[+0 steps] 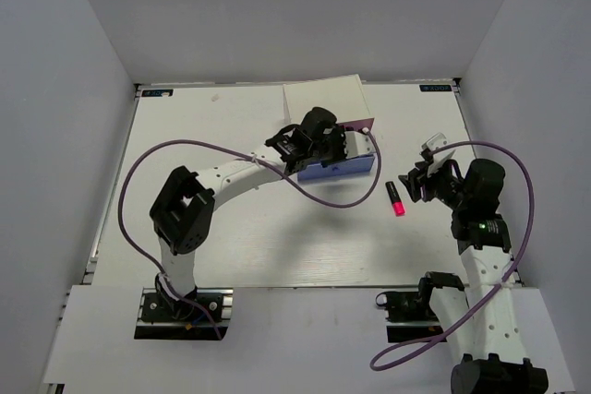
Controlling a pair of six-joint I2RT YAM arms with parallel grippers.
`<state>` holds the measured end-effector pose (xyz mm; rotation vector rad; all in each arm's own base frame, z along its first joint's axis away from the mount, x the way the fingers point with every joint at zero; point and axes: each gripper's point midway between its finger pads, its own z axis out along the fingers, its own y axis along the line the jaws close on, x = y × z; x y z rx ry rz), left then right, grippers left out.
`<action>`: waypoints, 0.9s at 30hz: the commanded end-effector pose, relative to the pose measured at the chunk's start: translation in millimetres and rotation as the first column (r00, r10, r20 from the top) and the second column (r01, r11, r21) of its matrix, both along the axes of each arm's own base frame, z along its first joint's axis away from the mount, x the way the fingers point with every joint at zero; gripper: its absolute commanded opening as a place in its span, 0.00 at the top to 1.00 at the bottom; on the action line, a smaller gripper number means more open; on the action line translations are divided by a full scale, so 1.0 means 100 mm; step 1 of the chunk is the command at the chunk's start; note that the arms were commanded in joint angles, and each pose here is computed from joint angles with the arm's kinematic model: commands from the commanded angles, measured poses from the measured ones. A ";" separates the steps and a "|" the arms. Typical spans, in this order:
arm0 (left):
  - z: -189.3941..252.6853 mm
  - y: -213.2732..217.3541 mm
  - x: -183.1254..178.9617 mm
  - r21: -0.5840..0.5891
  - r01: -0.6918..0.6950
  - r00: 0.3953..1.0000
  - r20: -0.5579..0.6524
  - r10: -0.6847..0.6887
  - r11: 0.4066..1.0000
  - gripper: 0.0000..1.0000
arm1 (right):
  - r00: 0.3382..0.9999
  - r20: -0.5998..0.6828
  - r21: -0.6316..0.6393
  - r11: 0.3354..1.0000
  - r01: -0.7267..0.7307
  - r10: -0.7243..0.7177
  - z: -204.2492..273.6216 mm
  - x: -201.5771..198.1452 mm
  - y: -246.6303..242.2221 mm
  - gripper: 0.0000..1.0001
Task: Sort the stationery into containers
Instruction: Place the stationery into the container, then grab a piece of stationery with the right arm
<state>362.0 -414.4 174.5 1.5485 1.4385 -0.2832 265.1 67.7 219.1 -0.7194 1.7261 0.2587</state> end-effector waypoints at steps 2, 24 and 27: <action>0.04 0.05 0.31 0.014 -0.058 0.995 0.084 0.057 0.998 0.76 | 0.999 0.040 0.003 1.000 -0.024 0.024 0.08 -0.02 0.01 0.41; 0.88 0.41 0.06 -0.387 -0.329 0.942 -0.071 0.329 0.861 0.24 | 0.983 -0.186 -0.029 0.999 -0.013 0.007 -0.40 0.02 -0.13 0.34; 1.04 0.74 -0.09 -0.419 -0.497 0.868 -0.239 0.436 0.760 0.24 | 0.955 -0.296 -0.046 0.999 -0.007 -0.007 -0.65 0.06 -0.19 0.34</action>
